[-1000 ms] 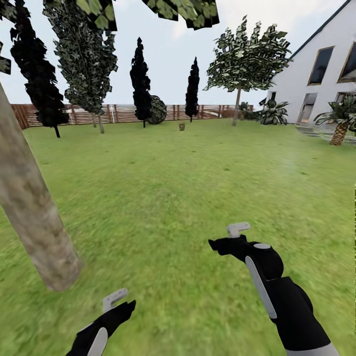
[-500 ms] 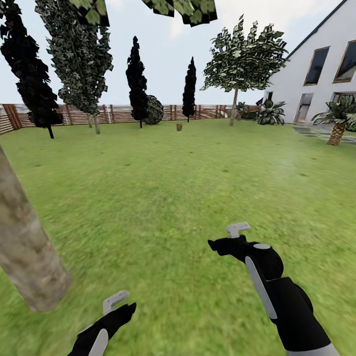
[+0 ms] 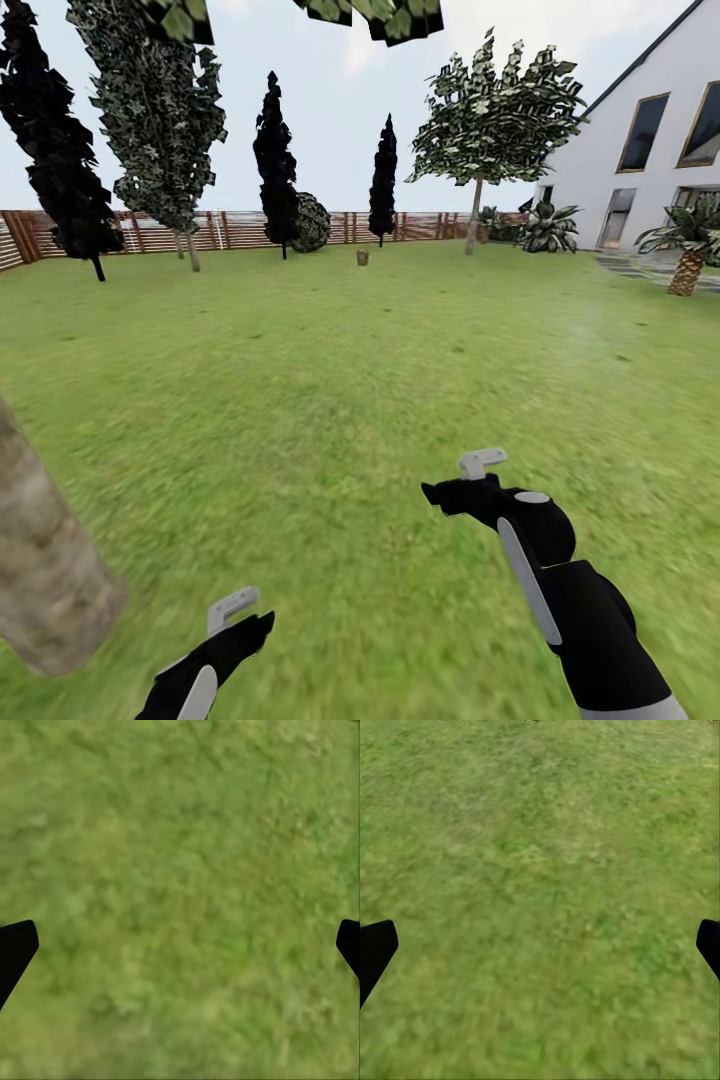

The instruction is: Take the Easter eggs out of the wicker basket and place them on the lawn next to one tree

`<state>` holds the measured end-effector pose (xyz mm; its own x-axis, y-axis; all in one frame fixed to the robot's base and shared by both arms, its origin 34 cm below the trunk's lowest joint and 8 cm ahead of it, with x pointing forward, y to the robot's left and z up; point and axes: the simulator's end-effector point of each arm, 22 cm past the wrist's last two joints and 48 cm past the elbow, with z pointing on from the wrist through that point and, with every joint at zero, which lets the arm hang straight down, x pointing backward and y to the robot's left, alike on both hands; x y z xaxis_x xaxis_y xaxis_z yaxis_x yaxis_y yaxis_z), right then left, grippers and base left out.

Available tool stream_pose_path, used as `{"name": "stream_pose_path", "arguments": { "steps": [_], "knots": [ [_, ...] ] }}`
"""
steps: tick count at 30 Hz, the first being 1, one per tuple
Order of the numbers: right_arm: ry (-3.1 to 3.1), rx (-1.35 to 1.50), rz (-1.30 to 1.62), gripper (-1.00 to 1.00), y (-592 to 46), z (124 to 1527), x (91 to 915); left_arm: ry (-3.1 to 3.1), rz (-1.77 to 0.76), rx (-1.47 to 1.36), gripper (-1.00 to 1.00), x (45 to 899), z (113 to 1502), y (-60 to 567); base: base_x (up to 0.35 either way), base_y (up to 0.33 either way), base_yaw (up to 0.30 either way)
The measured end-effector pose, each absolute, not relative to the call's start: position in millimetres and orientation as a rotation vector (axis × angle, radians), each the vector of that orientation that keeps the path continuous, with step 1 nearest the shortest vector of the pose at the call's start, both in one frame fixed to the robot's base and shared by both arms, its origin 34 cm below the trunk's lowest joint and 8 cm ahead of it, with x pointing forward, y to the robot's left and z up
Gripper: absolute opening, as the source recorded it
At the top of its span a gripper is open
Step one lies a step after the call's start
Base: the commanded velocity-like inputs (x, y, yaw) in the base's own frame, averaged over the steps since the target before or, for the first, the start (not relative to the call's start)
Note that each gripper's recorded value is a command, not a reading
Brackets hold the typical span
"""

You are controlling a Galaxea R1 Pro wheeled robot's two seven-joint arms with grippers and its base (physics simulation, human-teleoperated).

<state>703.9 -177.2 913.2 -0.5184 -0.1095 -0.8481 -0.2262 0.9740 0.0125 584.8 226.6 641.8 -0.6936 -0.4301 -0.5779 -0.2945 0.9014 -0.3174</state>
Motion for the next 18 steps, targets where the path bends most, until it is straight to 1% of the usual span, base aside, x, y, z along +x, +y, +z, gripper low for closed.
{"name": "stream_pose_path", "arguments": {
  "steps": [18],
  "knots": [
    [2.116, -0.239, 0.149, 1.0, -175.9, 913.9, 704.0, 2.385, -0.26, -0.517, 1.0, 584.5, 641.6, 227.0, 0.334, 0.0, 0.0]
  ]
}}
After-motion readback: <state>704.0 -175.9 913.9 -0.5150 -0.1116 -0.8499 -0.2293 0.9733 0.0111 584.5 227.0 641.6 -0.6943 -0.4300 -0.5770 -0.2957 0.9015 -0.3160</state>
